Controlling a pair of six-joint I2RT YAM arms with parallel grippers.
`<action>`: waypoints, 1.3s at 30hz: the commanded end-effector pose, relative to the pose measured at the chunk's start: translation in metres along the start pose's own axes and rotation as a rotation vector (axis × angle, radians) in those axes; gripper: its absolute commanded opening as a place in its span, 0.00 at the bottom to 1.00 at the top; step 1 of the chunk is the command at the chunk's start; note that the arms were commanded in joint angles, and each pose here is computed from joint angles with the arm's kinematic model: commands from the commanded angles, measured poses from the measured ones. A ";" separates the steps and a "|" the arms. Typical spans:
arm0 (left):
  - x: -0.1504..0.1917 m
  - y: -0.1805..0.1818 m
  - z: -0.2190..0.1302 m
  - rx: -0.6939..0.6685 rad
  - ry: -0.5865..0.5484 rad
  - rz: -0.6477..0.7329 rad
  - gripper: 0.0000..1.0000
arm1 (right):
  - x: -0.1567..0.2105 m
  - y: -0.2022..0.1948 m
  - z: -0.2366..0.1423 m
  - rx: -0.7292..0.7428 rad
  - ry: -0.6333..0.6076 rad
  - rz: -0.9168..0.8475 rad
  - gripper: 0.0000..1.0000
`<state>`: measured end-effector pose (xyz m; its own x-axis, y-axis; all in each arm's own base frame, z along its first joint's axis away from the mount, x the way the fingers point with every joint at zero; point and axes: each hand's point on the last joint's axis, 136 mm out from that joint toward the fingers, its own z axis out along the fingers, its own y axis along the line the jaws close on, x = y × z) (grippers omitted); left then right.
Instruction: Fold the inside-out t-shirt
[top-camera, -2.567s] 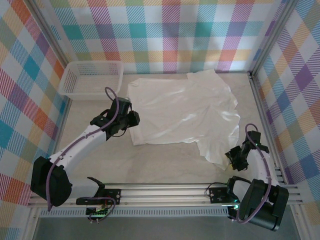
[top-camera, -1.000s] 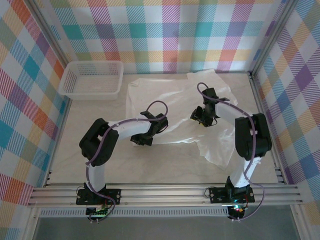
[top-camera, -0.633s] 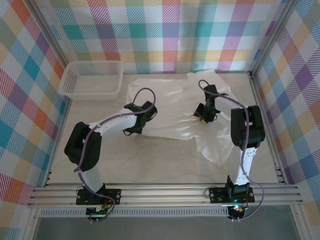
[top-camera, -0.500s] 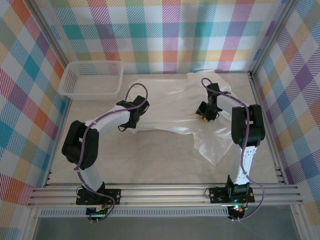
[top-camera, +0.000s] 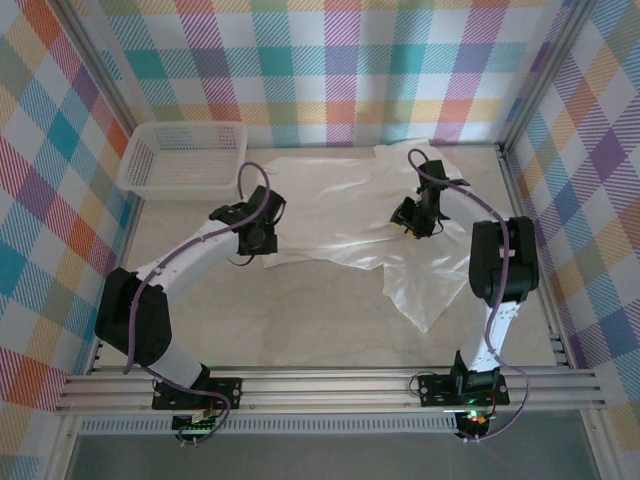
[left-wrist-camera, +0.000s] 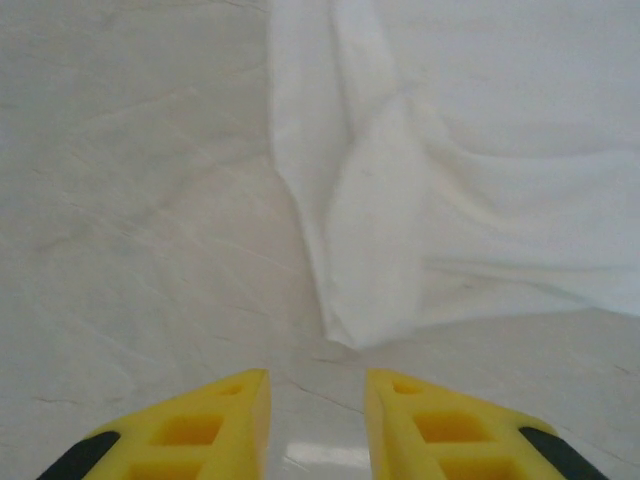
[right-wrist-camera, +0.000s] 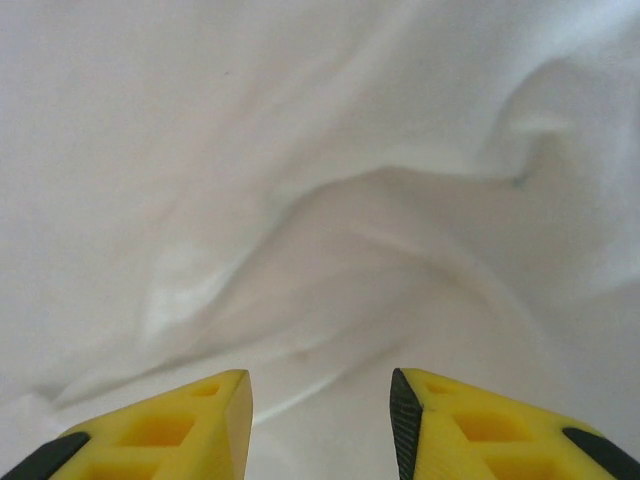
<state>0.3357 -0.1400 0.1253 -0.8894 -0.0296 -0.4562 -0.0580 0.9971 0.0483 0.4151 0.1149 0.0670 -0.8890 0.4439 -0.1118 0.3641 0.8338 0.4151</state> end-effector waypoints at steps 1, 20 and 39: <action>0.014 -0.027 0.011 -0.035 0.065 0.040 0.32 | 0.014 0.006 -0.011 -0.033 0.003 0.006 0.42; -0.018 0.018 0.070 -0.469 0.048 0.274 0.23 | 0.018 -0.010 0.004 0.035 0.025 0.006 0.44; -0.026 0.051 -0.040 0.160 -0.388 -0.185 0.00 | 0.000 -0.081 0.015 0.125 0.050 0.170 0.36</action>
<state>0.3289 -0.0796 0.1539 -0.7414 -0.1100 -0.6620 -0.1572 0.9875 0.0120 0.3882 0.0577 0.0289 -0.8239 0.5648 -0.0473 0.5246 0.7914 0.3137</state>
